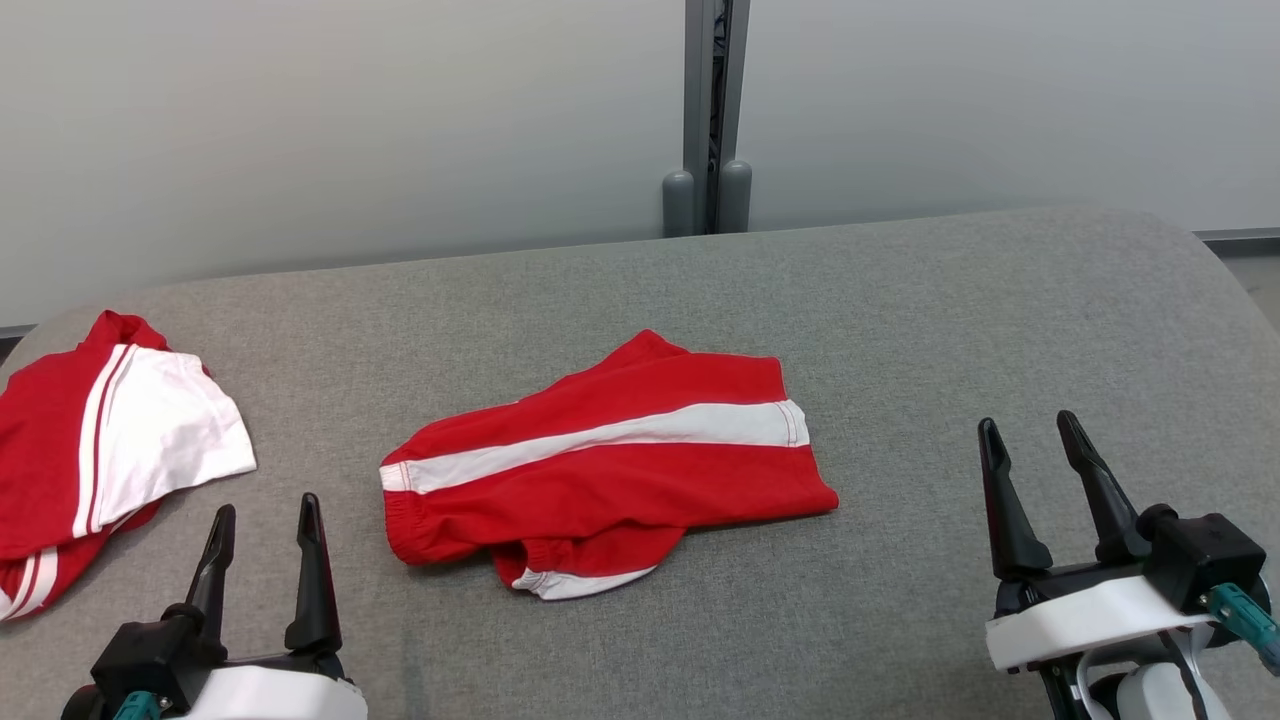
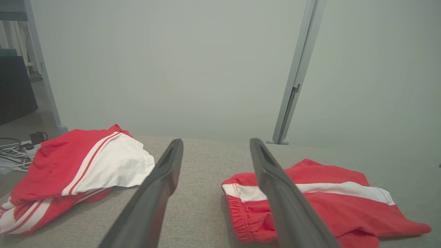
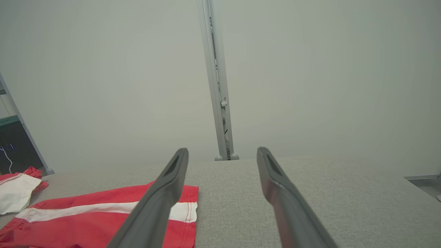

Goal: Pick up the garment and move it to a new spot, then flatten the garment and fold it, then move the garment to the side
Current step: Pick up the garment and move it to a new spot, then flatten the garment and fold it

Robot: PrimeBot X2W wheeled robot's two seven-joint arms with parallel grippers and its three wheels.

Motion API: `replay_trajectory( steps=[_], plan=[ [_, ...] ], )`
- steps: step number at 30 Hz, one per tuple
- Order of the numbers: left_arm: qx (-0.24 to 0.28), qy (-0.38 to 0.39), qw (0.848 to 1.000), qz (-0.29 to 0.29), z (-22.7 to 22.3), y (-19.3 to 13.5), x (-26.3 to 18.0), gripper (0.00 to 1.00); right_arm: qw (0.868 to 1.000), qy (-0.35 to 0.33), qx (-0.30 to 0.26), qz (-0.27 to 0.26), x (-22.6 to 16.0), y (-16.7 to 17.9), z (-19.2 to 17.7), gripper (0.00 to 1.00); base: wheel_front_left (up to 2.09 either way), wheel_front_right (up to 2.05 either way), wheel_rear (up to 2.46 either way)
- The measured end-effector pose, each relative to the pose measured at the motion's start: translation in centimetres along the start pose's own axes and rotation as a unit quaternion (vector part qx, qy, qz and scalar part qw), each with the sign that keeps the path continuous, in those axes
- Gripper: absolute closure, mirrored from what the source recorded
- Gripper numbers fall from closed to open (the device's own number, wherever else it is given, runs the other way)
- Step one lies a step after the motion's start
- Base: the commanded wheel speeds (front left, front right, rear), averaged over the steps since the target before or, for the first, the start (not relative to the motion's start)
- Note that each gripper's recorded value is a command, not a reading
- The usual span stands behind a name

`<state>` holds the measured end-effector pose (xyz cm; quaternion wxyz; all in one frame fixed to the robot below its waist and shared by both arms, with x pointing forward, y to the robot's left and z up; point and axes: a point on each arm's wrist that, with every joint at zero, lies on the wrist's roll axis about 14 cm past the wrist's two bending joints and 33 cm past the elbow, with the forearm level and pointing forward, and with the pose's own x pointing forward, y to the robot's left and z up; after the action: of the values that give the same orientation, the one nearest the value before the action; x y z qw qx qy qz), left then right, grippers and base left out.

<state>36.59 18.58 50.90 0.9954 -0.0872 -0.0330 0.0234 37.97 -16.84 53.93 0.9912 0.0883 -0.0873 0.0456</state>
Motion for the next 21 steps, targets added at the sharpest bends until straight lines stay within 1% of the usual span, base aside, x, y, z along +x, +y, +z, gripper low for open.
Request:
replay_trajectory(
  steps=[21],
  plan=[
    [-0.003, 0.004, 1.000, 0.001, -0.71, 0.20, -0.13, 0.00, 1.000, 0.002, 0.001, 0.004, 0.23, 0.26, -0.19, 0.00, 0.00, 0.00, 0.00]
  ],
)
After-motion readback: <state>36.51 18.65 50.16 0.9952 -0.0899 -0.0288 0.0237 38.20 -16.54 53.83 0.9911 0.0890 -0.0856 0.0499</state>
